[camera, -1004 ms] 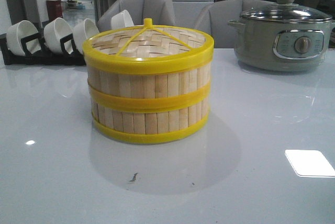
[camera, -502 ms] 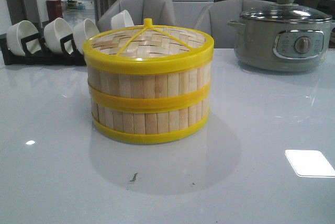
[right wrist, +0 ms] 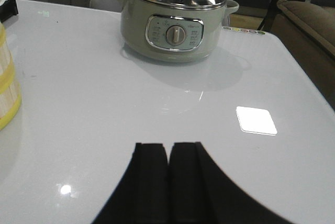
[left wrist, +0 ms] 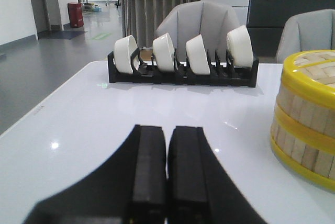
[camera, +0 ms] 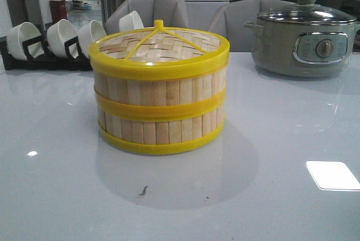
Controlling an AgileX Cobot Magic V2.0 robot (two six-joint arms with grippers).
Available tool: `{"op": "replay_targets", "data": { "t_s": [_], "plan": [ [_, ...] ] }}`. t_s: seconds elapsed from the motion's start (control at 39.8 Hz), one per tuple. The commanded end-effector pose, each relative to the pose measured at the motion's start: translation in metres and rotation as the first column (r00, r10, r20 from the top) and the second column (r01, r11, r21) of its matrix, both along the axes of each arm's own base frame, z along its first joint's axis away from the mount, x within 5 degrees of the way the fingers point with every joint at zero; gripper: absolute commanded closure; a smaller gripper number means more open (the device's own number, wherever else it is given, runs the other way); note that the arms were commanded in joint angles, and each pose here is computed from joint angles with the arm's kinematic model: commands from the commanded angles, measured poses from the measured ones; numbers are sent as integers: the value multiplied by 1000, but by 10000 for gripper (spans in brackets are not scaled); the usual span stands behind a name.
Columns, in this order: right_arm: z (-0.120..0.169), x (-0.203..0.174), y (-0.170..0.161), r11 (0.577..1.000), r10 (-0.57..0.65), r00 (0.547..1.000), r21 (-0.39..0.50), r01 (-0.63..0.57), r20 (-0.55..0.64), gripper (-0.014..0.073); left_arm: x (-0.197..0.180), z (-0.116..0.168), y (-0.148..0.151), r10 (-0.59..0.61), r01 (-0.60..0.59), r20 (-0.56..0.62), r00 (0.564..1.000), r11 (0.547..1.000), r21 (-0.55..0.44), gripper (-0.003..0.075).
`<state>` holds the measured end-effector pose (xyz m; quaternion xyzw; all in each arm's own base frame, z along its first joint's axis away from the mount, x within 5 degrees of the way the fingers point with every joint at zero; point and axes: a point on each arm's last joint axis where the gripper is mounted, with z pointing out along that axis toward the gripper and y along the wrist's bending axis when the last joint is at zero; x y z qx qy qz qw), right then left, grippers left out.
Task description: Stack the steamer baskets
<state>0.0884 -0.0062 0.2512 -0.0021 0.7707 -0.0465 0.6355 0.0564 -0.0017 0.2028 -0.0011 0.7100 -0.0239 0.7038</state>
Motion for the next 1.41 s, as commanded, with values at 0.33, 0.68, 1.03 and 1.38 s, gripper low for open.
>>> {"op": "replay_targets", "data": {
  "t_s": [0.33,0.68,1.03,1.38],
  "plan": [
    [17,1,0,1000,3,995,-18,-1,105,566,-2,8,0,-1,1,94,996,1000,-2,634],
    [17,1,0,1000,3,995,-18,-1,105,566,-3,16,-1,-8,0,188,982,999,46,634],
    [17,1,0,1000,3,995,-18,-1,105,566,-2,14,-1,-8,-3,169,986,998,68,634],
    [17,1,0,1000,3,995,-18,-1,105,566,-2,14,-1,-8,-3,169,986,998,68,634]
  ]
}}
